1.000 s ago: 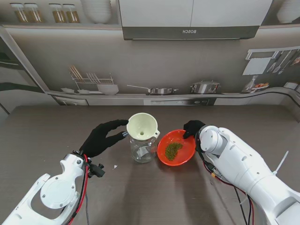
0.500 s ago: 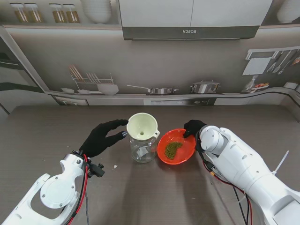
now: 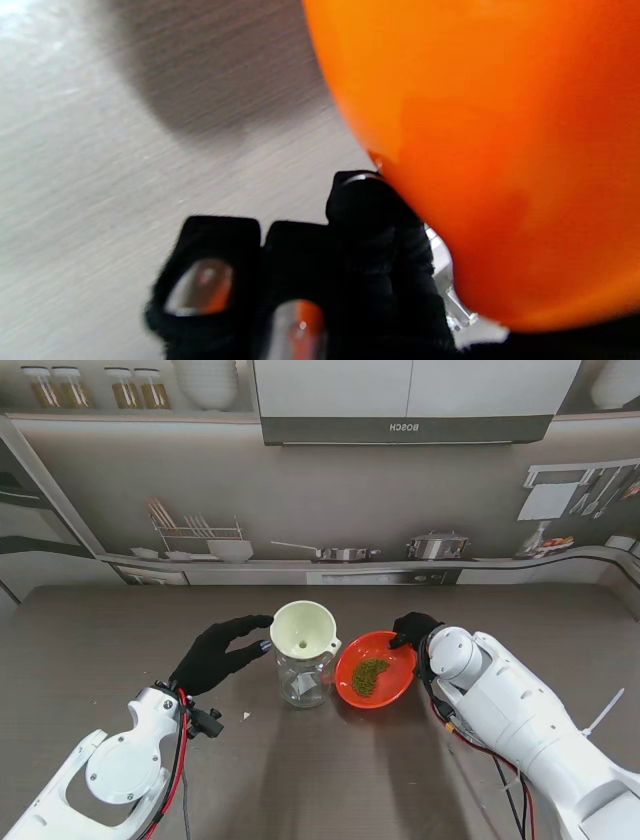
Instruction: Pour mung beans into a glass jar with a funnel
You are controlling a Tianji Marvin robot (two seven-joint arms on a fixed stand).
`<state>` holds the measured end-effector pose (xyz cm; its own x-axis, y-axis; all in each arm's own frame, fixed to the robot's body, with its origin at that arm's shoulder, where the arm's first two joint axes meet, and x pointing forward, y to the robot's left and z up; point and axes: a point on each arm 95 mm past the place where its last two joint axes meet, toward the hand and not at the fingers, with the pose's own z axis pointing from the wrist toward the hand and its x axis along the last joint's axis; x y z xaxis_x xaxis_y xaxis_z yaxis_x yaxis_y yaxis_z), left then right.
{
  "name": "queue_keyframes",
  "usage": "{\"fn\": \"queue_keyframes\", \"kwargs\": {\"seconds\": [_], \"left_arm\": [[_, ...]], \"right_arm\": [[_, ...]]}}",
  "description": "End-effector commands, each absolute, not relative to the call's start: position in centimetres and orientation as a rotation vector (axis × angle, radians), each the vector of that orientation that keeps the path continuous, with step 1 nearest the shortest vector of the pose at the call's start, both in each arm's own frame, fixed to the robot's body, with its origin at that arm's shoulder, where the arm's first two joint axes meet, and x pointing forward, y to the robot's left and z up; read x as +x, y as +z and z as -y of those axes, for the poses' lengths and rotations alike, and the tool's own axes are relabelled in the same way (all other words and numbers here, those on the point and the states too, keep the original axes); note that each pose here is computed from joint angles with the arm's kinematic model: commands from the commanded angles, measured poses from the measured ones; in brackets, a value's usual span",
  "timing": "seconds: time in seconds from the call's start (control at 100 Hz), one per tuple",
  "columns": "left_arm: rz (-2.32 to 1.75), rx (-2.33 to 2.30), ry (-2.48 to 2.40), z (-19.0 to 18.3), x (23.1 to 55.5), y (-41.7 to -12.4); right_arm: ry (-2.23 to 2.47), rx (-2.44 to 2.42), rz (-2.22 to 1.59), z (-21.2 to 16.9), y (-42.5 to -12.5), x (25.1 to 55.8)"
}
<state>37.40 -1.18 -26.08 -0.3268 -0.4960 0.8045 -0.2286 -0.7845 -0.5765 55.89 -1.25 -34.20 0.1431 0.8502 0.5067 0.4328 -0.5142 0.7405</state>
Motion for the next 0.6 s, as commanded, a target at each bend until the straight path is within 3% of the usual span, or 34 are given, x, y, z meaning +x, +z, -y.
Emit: {"fn": "queue_keyframes", "kwargs": {"seconds": [0.0, 0.59], "left_arm": [[-0.956, -1.727, -2.230, 1.4, 37.3, -26.3], [-0.957, -1.738, -2.223, 1.4, 37.4, -26.5]], "right_arm": [[1.356, 2.027, -1.231, 0.5, -34.1, 55.9], [1.409, 2.053, -1.144, 1.0, -32.4, 55.9]]}}
